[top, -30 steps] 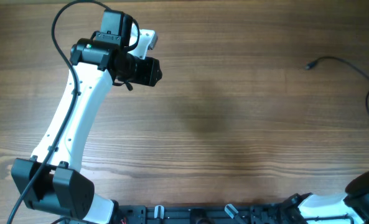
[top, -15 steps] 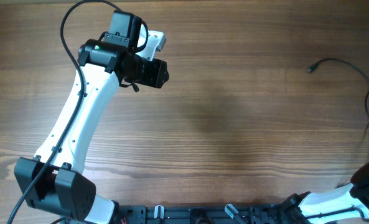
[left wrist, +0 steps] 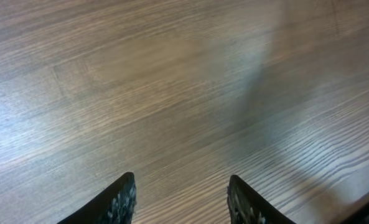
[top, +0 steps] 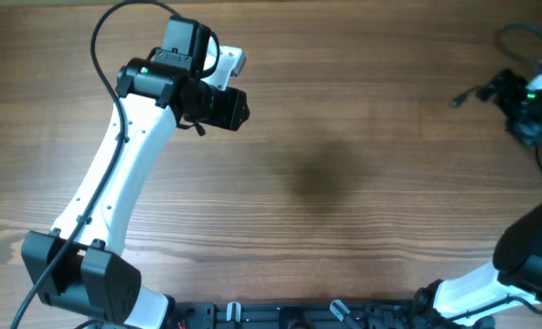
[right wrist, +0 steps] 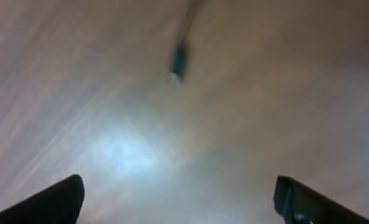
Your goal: Untangle cables
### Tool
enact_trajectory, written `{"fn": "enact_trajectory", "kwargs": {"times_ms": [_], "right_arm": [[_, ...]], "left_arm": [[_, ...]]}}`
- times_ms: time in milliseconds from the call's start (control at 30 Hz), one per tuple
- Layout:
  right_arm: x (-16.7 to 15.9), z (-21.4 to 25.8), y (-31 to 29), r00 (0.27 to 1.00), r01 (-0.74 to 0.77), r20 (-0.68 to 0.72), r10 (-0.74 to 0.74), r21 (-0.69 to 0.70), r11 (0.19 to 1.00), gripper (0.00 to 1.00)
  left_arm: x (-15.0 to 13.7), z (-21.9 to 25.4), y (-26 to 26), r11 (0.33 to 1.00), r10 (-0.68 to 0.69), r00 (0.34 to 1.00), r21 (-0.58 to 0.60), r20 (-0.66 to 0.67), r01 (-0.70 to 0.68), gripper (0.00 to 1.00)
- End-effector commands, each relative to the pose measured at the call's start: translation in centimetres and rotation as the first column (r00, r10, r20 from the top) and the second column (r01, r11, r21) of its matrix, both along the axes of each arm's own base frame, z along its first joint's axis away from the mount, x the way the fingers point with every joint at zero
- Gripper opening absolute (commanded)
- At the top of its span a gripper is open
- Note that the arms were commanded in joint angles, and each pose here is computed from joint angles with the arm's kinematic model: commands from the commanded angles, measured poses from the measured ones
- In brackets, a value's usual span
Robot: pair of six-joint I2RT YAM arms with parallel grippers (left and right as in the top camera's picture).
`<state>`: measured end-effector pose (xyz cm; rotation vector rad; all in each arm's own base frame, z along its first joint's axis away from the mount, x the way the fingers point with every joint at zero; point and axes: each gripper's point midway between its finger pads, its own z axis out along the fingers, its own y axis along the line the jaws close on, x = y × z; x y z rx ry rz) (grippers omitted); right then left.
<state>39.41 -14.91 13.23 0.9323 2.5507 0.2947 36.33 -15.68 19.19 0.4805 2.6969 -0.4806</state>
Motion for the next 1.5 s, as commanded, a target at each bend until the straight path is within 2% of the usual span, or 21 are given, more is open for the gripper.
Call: {"fn": "enact_trajectory", "kwargs": {"times_ms": [0, 33, 67, 133, 200, 267, 367, 533, 767, 833, 1100, 1300, 1400, 1467], "right_arm": [[2.2, -1.7, 2.2, 0.996, -0.08, 0.044, 0.082, -0.053, 0.995, 0.87], [3.1, -1.5, 2.2, 0.997, -0.018, 0.07, 0.022, -0.061, 0.998, 0.76], [3.6, -1.5, 2.1, 0.996, 0.043, 0.082, -0.038, -0.062, 0.997, 0.7], [4.0, -1.5, 2.1, 0.983, 0.167, 0.088, -0.163, -0.042, 0.985, 0.72], [4.4, -2.0, 2.4, 0.94, 0.33, 0.086, -0.33, 0.02, 0.944, 0.74], [4.9, -2.5, 2.9, 0.906, 0.411, 0.086, -0.415, 0.066, 0.909, 0.79], [5.4, -3.4, 2.9, 0.896, 0.431, 0.093, -0.434, 0.048, 0.901, 0.8], [4.0, -6.3, 1.2, 0.877, 0.48, 0.023, -0.479, -0.057, 0.876, 0.8], [3.6, -9.8, 1.5, 0.783, 0.621, -0.061, -0.62, 0.017, 0.783, 0.86], [4.1, -10.7, 1.4, 0.779, 0.626, -0.056, -0.624, 0.02, 0.78, 0.88], [4.8, -10.6, -1.3, 0.746, 0.665, -0.008, -0.666, 0.064, 0.744, 0.82], [2.4, -10.9, -5.6, 0.675, 0.738, -0.029, -0.737, 0.05, 0.673, 0.8], [-0.9, -11.6, -8.2, 0.62, 0.783, -0.085, -0.78, -0.006, 0.622, 0.69], [-3.2, -12.4, -9.1, 0.58, 0.806, -0.145, -0.801, -0.037, 0.591, 0.67]], "left_arm": [[0.1, -0.5, -0.1, 1.0, -0.021, 1.0, 0.014, 0.0, 0.021, 0.49], [0.1, -0.5, -0.1, 1.0, -0.021, 1.0, 0.014, 0.0, 0.021, 0.49], [0.1, -0.5, -0.1, 1.0, -0.021, 1.0, 0.013, 0.0, 0.021, 0.49], [0.1, -0.5, -0.1, 1.0, -0.018, 1.0, 0.012, -0.002, 0.018, 0.49], [0.1, -0.5, -0.1, 1.0, -0.018, 1.0, 0.012, -0.002, 0.018, 0.49], [0.1, -0.5, -0.1, 1.0, -0.019, 1.0, 0.012, -0.002, 0.019, 0.49], [0.1, -0.5, -0.1, 1.0, -0.018, 1.0, 0.013, -0.002, 0.018, 0.49], [0.2, -0.4, -0.1, 1.0, -0.019, 1.0, 0.012, 0.002, 0.019, 0.49], [0.3, -0.4, -0.2, 1.0, -0.019, 1.0, 0.009, 0.009, 0.019, 0.49], [0.2, -0.4, -0.2, 1.0, -0.019, 1.0, 0.011, 0.006, 0.019, 0.49], [0.2, -0.4, -0.2, 1.0, -0.019, 1.0, 0.011, 0.005, 0.019, 0.49], [0.2, -0.4, -0.2, 1.0, -0.019, 1.0, 0.011, 0.006, 0.019, 0.49], [0.2, -0.4, -0.2, 1.0, -0.019, 1.0, 0.011, 0.005, 0.019, 0.49], [0.2, -0.4, -0.2, 1.0, -0.019, 1.0, 0.01, 0.006, 0.019, 0.49]]}}
